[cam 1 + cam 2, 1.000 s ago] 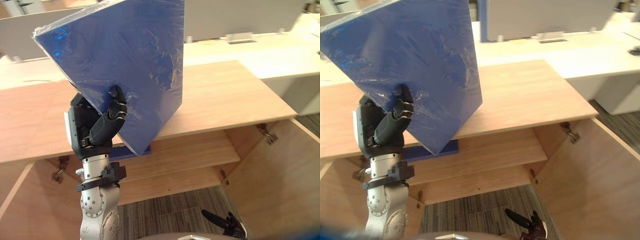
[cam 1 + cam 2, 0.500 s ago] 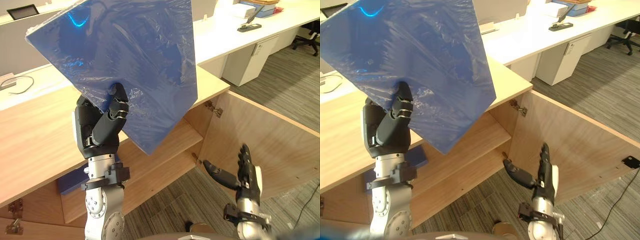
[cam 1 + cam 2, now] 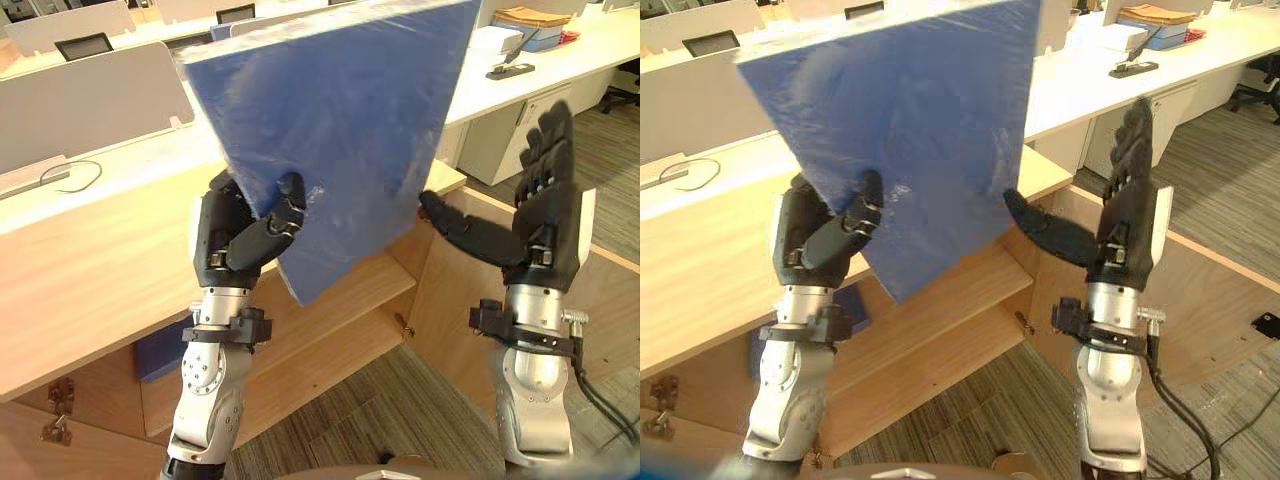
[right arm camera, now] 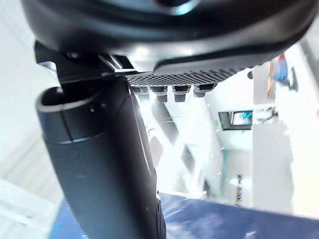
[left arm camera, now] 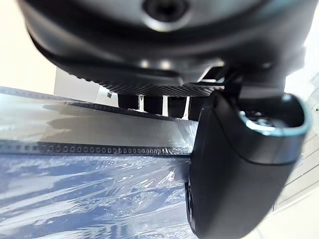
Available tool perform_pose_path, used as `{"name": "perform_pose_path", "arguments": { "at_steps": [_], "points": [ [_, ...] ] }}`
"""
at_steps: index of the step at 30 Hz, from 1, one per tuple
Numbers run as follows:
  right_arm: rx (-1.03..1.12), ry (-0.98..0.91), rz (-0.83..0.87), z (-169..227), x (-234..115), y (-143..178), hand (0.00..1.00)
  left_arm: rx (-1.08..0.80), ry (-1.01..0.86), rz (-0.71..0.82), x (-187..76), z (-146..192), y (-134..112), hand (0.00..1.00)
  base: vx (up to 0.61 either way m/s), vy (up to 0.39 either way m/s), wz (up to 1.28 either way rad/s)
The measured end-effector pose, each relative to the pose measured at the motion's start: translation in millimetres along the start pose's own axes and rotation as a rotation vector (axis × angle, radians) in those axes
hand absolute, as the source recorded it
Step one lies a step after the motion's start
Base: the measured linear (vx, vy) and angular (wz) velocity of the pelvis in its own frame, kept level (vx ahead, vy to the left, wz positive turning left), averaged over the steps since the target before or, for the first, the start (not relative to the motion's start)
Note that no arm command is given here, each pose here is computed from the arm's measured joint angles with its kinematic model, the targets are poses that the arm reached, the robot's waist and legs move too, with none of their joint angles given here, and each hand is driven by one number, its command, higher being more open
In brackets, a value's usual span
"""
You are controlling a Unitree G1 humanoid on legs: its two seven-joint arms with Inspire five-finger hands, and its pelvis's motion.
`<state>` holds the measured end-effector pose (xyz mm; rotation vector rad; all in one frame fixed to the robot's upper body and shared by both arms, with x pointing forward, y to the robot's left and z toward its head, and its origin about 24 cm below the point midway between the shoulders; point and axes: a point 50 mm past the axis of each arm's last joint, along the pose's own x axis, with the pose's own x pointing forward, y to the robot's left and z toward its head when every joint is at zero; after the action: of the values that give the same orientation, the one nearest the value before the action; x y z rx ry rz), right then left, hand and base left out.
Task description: Walk over to the cabinet, pick up the folder, carry it to the office cabinet, place the folder inside the office cabinet, then close the office cabinet door
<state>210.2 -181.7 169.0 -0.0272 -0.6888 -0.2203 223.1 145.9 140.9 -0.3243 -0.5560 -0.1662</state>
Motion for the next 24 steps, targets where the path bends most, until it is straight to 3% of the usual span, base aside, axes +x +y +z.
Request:
{"name": "perform_pose_path", "arguments": {
  "at_steps": [7, 13, 21, 22, 24],
  "points": [
    [0.186, -0.01, 0.057, -2.6, 8.0, 2.0, 1.0, 0.025, 0.031, -0.088, 2.5, -5.9, 0.4, 0.0, -0.02, 0.062, 0.11],
    [0.377, 0.038, 0.234, -12.9, 19.4, 12.9, 1.0, 0.04, 0.089, -0.157, 4.5, -16.6, 2.7, 0.0, -0.01, 0.053, 0.01],
    [0.467, 0.173, 0.512, -32.1, 43.0, 13.8, 1.0, -0.071, 0.211, -0.162, 9.6, -26.7, 37.9, 0.0, 0.0, 0.012, 0.0],
    [0.465, 0.189, 0.534, -33.6, 43.8, 13.3, 0.0, -0.083, 0.224, -0.173, 9.7, -27.0, 40.2, 0.0, 0.0, 0.0, 0.0],
    [0.418, 0.262, 0.629, -38.6, 44.2, 10.9, 0.0, -0.08, 0.271, -0.231, 11.4, -23.9, 48.2, 0.0, 0.0, 0.0, 0.0]
  ]
}}
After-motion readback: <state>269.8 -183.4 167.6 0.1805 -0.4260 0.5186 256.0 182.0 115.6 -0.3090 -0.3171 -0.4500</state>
